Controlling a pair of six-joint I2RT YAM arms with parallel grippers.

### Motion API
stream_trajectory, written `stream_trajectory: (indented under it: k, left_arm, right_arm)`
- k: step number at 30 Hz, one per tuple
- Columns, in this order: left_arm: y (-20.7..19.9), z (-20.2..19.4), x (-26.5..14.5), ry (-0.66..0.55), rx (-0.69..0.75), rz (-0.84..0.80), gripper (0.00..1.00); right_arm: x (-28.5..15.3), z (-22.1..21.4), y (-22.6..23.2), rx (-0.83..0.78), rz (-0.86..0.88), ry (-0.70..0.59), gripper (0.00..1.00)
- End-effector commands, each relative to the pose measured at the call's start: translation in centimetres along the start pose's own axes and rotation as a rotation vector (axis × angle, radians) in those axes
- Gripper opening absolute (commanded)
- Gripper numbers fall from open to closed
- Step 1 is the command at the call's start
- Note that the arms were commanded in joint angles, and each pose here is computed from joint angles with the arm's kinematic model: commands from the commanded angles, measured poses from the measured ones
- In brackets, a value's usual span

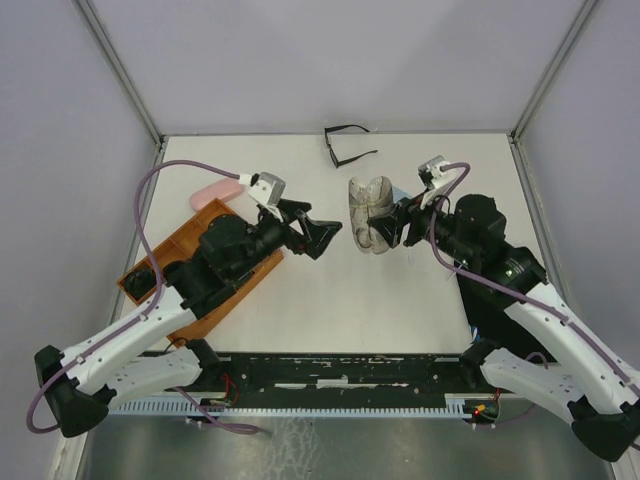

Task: Organize the sunglasses
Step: Open the sunglasses case, then place the sunglasses case at the center of the board.

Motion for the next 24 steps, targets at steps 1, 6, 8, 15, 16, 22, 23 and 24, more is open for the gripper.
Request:
stream_trajectory:
  k: [1,6,8,15,16,22,23,24]
  left_arm:
    - [3.5,0.2,-2.9,0.002,0.099,0.341,0.99]
    - [4.9,0.1,-5.5,0.007,0.122,0.497,0.99]
    - [5.1,0.3,-6.0,0.014,0.136,0.524,0.99]
    - [6.1,0.2,-7.7,0.044,0.191,0.629,0.99]
    - [6.1,0.3,-7.9,0.037,0.194,0.629,0.99]
    - [6.5,0.2,-8.2,0.021,0.21,0.665,0.99]
    - [6.5,0.2,-8.1,0.025,0.21,0.663,0.99]
    - [6.5,0.1,-8.0,0.032,0.212,0.66,0.99]
  right_arm:
    - [0.4,0.2,-2.0,-0.121,-0.192,0.154,0.0]
    - [3.8,-2.4,-2.6,-0.344,-0.3,0.395,0.02]
    - [5.4,-3.3,-2.6,-0.437,-0.316,0.489,0.04]
    - [10.6,-7.3,-3.1,-0.78,-0.39,0.665,0.07]
    - [11.2,-7.7,-3.3,-0.826,-0.411,0.68,0.08]
    - [13.9,-11.5,-4.4,-1.075,-0.49,0.78,0.15]
    - [14.1,-12.0,-4.5,-1.092,-0.487,0.786,0.17]
    - [14.3,-12.4,-4.5,-1.098,-0.483,0.789,0.2]
Point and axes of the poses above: each gripper's point midway between its finger pads, its own x axis out along the fingers, its own y axis along the line the jaws close on, z = x × y, the point moved 8 cm from there along -x, back along the fingers, and after that the axes turned 3 degrees about x, right-handed, at the moved point
